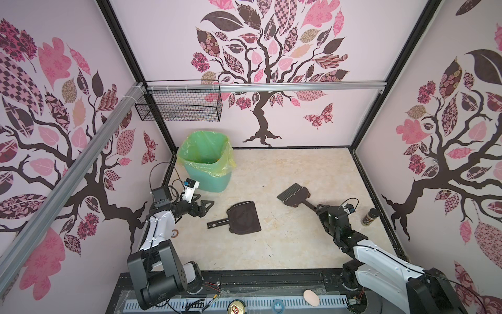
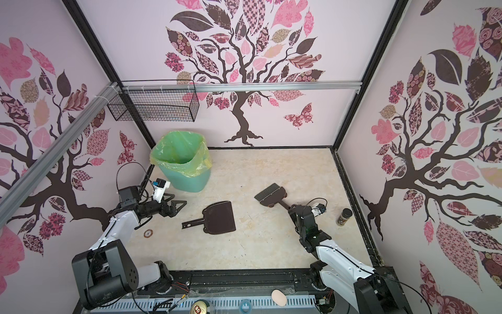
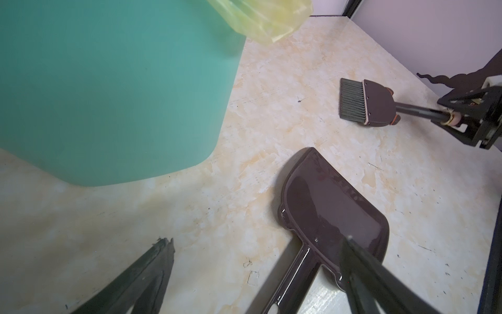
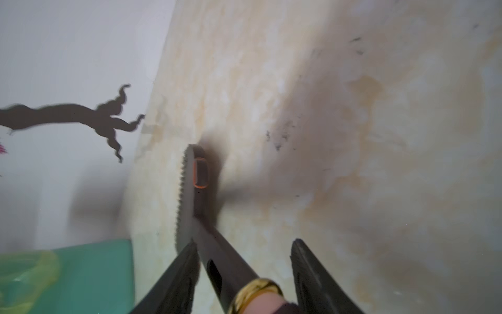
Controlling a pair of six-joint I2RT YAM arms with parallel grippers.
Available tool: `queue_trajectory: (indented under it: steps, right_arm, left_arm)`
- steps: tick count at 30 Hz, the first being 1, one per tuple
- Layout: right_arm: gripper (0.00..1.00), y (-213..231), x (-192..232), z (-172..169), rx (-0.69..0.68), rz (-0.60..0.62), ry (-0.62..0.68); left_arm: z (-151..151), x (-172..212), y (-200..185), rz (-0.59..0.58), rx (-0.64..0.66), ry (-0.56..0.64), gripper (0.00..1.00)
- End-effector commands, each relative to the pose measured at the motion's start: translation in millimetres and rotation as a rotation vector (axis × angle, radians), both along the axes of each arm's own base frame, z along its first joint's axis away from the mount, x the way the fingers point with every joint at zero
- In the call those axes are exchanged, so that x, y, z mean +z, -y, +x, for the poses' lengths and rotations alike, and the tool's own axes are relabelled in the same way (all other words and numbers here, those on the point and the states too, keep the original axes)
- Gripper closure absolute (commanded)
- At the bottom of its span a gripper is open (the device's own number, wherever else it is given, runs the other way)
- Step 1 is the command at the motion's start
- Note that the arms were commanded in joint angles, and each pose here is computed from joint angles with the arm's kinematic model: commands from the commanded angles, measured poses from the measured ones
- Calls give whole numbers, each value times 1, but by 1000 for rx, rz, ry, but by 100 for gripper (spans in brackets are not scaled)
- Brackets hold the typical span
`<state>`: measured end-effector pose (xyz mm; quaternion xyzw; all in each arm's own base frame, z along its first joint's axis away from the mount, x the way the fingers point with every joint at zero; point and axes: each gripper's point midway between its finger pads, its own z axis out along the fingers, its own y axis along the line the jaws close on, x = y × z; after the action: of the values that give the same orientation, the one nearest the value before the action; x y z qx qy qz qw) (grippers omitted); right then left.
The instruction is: Sweep away the paper scraps from the table
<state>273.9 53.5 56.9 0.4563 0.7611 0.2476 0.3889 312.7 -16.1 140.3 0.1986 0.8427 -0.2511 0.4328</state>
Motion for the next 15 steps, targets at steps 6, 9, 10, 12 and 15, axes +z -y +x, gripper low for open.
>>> queue_trajectory:
  steps: [6, 9, 10, 12, 15]
  right_arm:
    - [0, 1, -10, -14, 32, -28, -78]
    - [1, 11, -3, -25, 33, -119, -150]
    - [0, 18, 2, -30, 27, -168, -176]
    - [0, 34, 15, -40, 12, -278, -224]
    - [1, 58, 41, -54, -28, -435, -256]
  left_arm:
    - [18, 23, -5, -30, 16, 58, 3]
    - [30, 27, -15, -43, 105, 66, 3]
    - [35, 29, -21, -48, 151, 76, 3]
    - [45, 33, -31, -60, 232, 94, 3]
    - [60, 39, -49, -85, 372, 123, 3]
